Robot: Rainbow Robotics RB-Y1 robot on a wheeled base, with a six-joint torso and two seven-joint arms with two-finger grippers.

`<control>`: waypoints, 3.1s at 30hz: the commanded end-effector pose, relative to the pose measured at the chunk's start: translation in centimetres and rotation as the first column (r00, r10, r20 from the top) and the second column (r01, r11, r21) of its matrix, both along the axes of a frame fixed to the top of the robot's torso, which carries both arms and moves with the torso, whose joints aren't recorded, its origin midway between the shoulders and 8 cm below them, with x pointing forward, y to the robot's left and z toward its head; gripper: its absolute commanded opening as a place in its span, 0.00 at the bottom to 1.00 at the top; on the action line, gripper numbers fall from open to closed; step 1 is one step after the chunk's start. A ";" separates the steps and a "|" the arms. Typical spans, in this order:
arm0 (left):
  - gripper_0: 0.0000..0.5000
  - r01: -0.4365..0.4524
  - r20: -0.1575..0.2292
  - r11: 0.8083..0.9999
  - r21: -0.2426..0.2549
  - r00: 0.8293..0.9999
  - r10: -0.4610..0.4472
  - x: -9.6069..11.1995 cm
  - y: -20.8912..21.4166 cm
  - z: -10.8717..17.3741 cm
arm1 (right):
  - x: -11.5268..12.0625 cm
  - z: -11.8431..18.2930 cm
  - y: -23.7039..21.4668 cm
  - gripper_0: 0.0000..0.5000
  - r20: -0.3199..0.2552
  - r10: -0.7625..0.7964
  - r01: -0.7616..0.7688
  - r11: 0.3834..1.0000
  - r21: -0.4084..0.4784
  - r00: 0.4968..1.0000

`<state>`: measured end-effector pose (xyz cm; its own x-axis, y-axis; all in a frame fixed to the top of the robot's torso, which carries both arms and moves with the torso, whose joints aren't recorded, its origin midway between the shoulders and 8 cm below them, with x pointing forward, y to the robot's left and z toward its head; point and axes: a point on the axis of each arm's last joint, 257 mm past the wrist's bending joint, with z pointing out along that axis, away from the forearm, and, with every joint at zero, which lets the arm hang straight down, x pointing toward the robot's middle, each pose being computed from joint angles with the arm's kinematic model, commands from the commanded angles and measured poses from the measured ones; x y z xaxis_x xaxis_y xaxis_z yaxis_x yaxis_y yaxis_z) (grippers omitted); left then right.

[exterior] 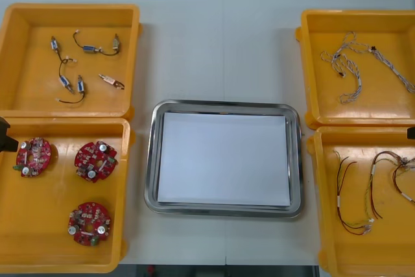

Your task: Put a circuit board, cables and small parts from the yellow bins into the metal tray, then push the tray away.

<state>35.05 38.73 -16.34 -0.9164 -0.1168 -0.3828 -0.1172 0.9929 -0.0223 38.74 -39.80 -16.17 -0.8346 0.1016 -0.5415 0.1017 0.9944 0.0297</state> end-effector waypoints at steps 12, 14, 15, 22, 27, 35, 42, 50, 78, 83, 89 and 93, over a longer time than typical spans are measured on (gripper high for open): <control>1.00 0.048 0.032 0.996 0.072 0.998 -0.050 0.2 1.2 2.1 | 0.0 2.7 -1.1 1.00 0.038 0.014 -0.010 0.994 -0.113 0.999; 1.00 0.060 -0.004 0.997 0.039 0.998 -0.060 -0.4 0.2 0.4 | -0.1 2.7 -1.1 1.00 0.037 0.017 -0.013 0.993 -0.118 0.999; 1.00 0.060 -0.004 0.998 0.030 0.998 -0.060 -0.4 0.0 0.2 | -0.2 2.6 -1.1 1.00 0.035 0.016 -0.012 0.993 -0.118 0.999; 1.00 0.063 -0.004 0.998 0.020 0.998 -0.063 -0.5 -0.4 0.4 | -0.4 2.3 -0.9 1.00 0.025 0.032 -0.029 0.993 -0.117 0.999; 1.00 0.077 -0.021 0.997 -0.016 0.997 -0.077 -1.0 -1.3 0.1 | -1.0 1.8 -1.1 1.00 0.008 0.042 -0.041 0.993 -0.111 0.999; 1.00 0.090 -0.065 0.996 -0.008 0.994 -0.090 -3.1 -1.5 -1.1 | -1.9 1.6 -0.9 1.00 0.000 0.062 -0.062 0.996 -0.070 0.998; 1.00 0.119 -0.070 0.993 -0.003 0.990 -0.119 -4.3 -2.5 -2.3 | -2.6 1.3 -0.9 1.00 -0.006 0.083 -0.084 0.995 -0.057 0.996; 1.00 0.135 -0.094 0.990 -0.041 0.986 -0.138 -5.7 -3.8 -4.3 | -3.0 0.3 -1.1 1.00 -0.009 0.111 -0.112 0.992 -0.065 0.994; 1.00 0.195 -0.140 0.978 -0.069 0.969 -0.203 -8.2 -6.4 -9.6 | -6.3 -4.9 -3.2 1.00 -0.047 0.340 -0.342 0.914 -0.217 0.939; 1.00 0.199 -0.133 0.978 -0.068 0.969 -0.207 -8.3 -6.6 -10.3 | -7.0 -5.8 -3.4 1.00 -0.067 0.373 -0.377 0.895 -0.238 0.926; 1.00 0.205 -0.121 0.976 -0.068 0.970 -0.213 -8.6 -6.6 -11.4 | -7.6 -7.3 -3.3 1.00 -0.109 0.387 -0.402 0.881 -0.250 0.916; 1.00 0.208 -0.124 0.976 -0.070 0.969 -0.216 -8.9 -6.6 -12.3 | -7.8 -8.0 -3.5 1.00 -0.119 0.385 -0.403 0.883 -0.239 0.915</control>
